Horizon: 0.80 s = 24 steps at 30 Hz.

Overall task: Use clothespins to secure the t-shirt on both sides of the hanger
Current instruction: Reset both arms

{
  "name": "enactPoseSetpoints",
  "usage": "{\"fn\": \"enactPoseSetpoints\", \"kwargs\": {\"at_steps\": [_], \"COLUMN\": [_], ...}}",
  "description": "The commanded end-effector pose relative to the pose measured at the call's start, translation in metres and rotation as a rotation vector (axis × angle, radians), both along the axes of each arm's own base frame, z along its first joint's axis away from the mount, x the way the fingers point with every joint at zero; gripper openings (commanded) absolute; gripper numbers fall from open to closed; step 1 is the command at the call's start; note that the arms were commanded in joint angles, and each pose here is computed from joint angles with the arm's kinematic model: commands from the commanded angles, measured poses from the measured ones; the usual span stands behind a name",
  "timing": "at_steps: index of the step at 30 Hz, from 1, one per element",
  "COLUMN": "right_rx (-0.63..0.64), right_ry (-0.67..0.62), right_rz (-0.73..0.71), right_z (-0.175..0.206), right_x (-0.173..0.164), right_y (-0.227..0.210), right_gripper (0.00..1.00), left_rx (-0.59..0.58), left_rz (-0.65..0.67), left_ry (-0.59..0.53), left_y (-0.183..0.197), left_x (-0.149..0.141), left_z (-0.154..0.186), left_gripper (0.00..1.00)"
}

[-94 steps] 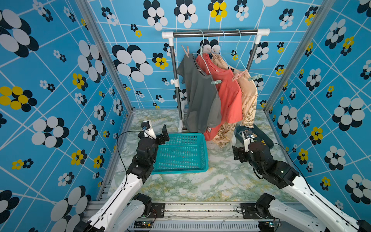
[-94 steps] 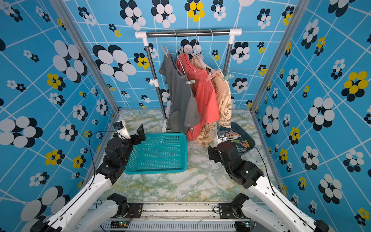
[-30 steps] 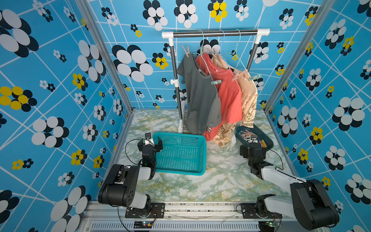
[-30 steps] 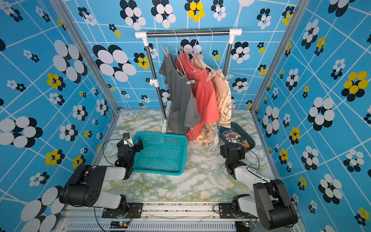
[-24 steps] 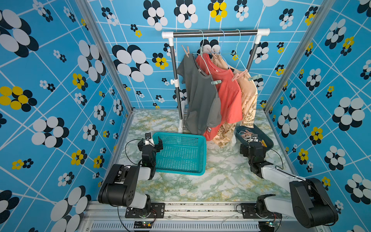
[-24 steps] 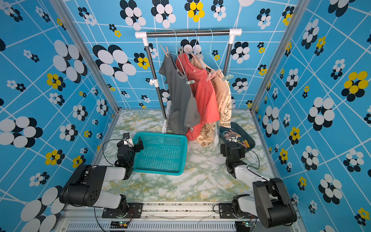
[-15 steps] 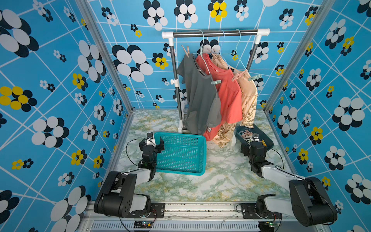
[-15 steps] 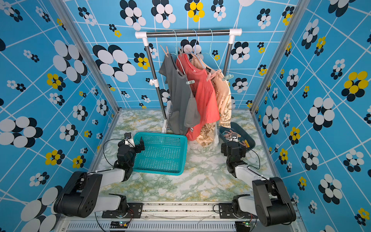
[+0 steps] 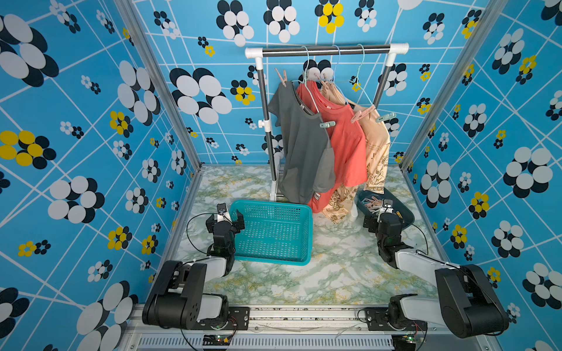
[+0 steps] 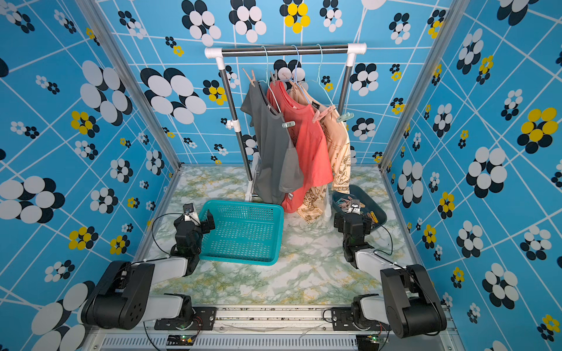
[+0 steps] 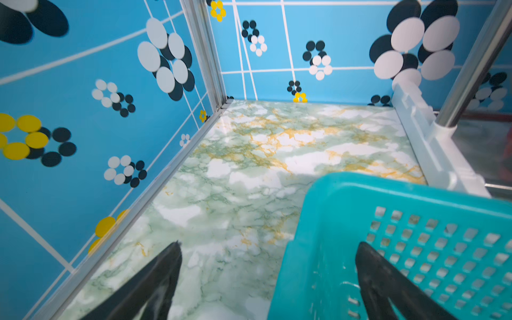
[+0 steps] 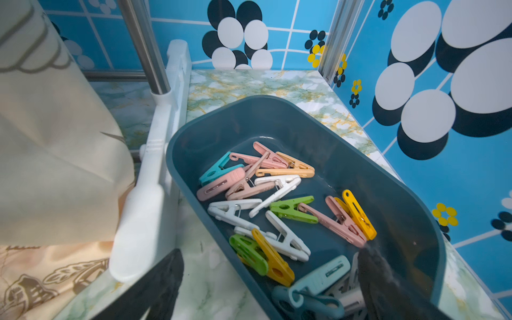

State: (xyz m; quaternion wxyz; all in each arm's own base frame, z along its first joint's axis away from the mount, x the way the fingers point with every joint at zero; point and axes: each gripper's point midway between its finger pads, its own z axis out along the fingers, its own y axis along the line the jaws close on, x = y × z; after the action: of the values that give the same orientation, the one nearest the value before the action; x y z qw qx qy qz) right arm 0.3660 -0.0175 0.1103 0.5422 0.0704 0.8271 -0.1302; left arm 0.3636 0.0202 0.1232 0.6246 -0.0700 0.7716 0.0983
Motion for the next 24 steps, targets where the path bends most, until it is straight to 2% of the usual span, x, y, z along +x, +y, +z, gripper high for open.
{"fn": "enactPoseSetpoints", "kwargs": {"at_steps": [1, 5, 11, 16, 24], "right_rx": [0.011, -0.006, 0.053, 0.055, 0.055], "right_ry": [-0.065, -0.057, -0.146, -0.123, -0.098], "right_rz": [0.032, 0.056, 0.023, 0.101, 0.076], "right_z": [0.011, 0.005, -0.010, -0.012, -0.014], "right_x": [0.015, 0.023, 0.021, 0.024, 0.027], "right_y": [0.004, 0.006, -0.013, -0.001, -0.005], "right_gripper": [1.00, 1.00, 0.99, 0.99, 1.00], "left_rx": [-0.025, -0.032, -0.035, -0.036, -0.035], "left_rz": [-0.024, -0.063, -0.069, -0.067, -0.065], "left_ry": [-0.048, -0.034, -0.023, -0.002, 0.000], "left_y": [-0.002, -0.006, -0.007, -0.007, -0.006], "left_x": [0.002, 0.005, 0.008, 0.010, 0.013], "left_z": [-0.001, -0.005, -0.010, -0.017, -0.017], "left_gripper": [0.99, 0.99, 0.99, 0.99, 0.99]}}
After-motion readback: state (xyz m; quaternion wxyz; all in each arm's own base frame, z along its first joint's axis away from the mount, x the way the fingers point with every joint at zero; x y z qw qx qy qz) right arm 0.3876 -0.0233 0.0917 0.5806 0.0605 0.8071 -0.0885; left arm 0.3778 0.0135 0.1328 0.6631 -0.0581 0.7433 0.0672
